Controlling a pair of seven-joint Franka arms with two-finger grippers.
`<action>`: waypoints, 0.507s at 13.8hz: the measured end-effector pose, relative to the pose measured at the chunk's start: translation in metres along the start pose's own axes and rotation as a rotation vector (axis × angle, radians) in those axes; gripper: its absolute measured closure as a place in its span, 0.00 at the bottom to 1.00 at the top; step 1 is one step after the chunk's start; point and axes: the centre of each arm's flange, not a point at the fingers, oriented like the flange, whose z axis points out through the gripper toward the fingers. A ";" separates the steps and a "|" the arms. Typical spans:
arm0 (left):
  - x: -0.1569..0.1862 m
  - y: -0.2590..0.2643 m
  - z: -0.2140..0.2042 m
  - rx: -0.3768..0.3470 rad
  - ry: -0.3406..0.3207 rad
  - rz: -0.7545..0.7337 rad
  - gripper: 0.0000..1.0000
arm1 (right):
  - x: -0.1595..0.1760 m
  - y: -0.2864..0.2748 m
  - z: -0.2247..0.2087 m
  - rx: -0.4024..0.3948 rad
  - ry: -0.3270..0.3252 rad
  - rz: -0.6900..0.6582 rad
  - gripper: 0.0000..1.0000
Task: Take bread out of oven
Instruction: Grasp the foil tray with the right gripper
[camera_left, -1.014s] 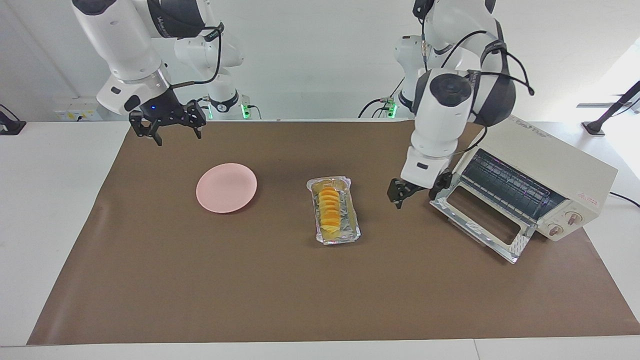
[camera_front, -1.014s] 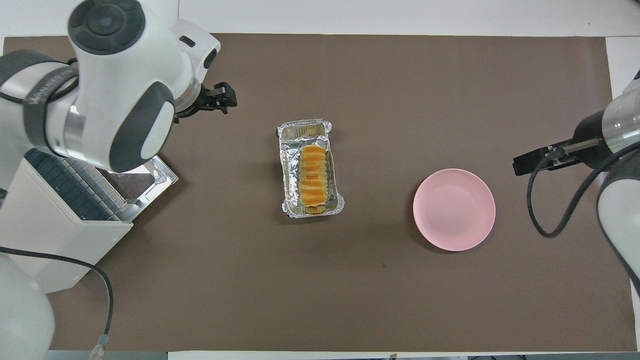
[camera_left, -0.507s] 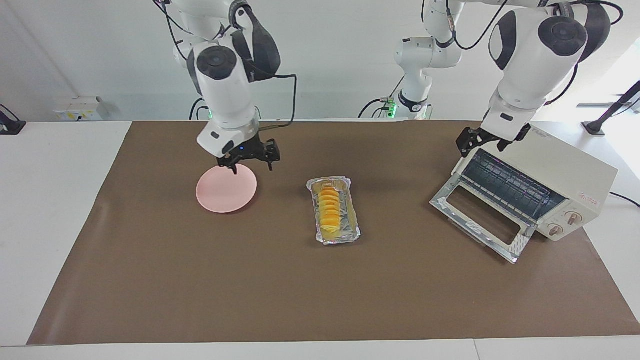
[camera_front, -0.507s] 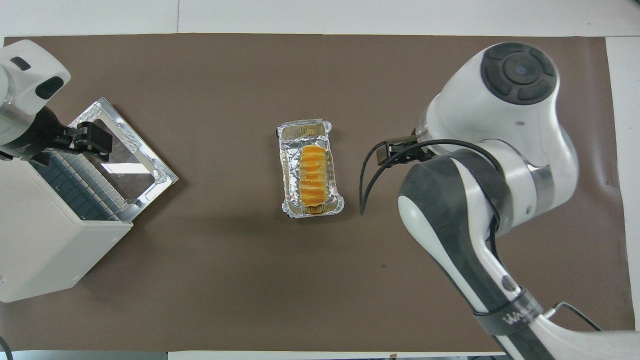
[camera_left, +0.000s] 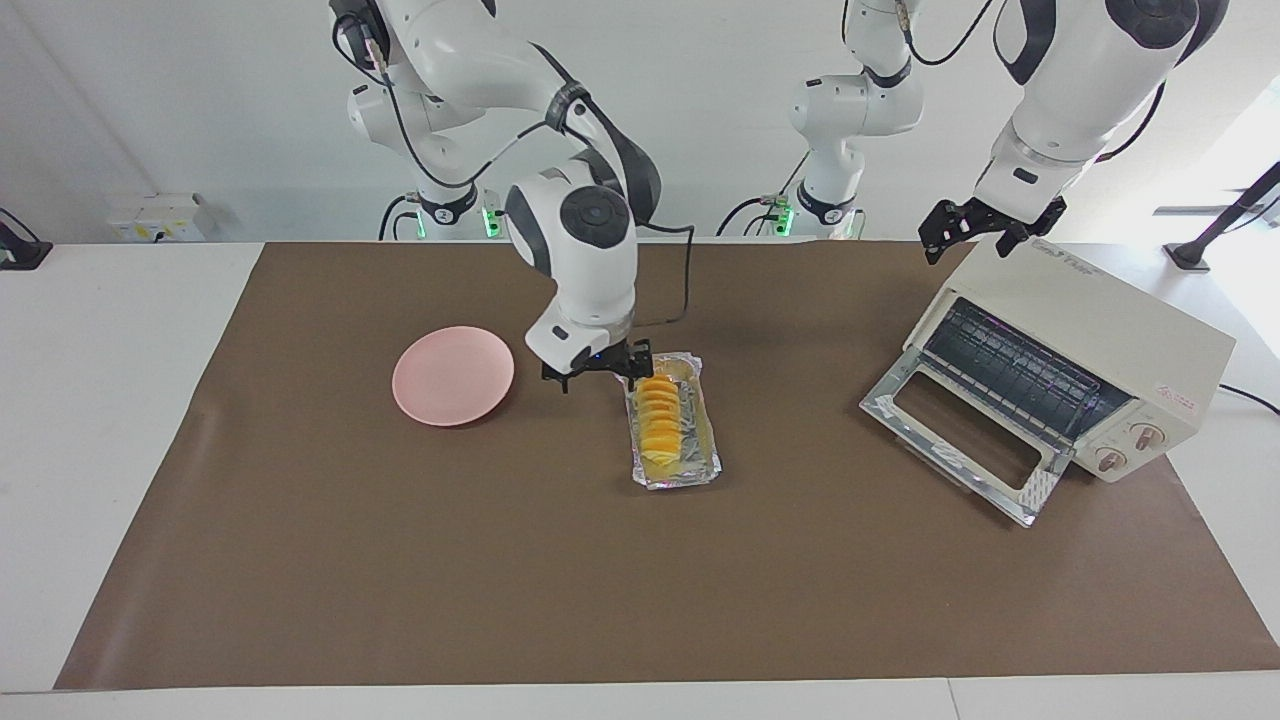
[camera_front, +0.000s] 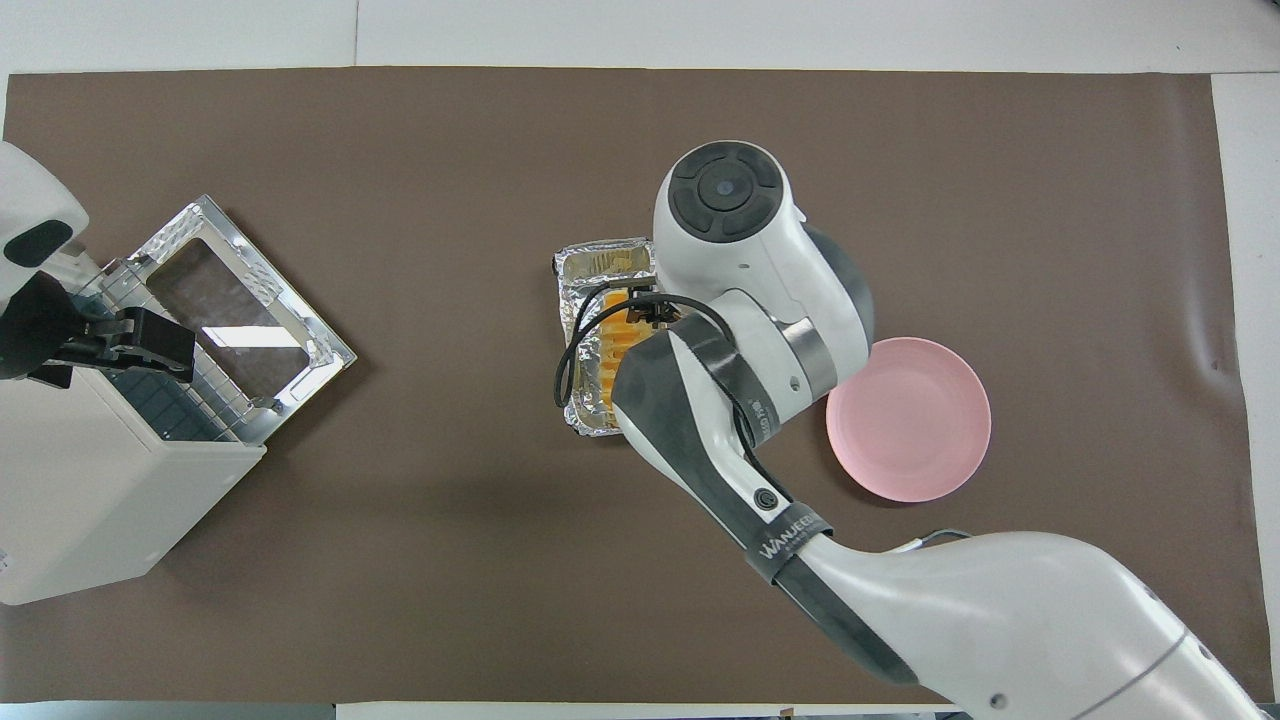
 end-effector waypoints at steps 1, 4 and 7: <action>0.001 -0.001 0.001 0.000 0.000 0.007 0.00 | 0.005 -0.007 0.017 -0.001 0.012 -0.003 0.00; 0.002 -0.003 0.003 -0.001 0.000 0.022 0.00 | 0.014 -0.008 0.048 -0.001 0.023 0.000 0.00; 0.001 -0.001 0.003 0.001 -0.005 0.032 0.00 | 0.015 -0.008 0.055 -0.004 0.022 -0.002 0.00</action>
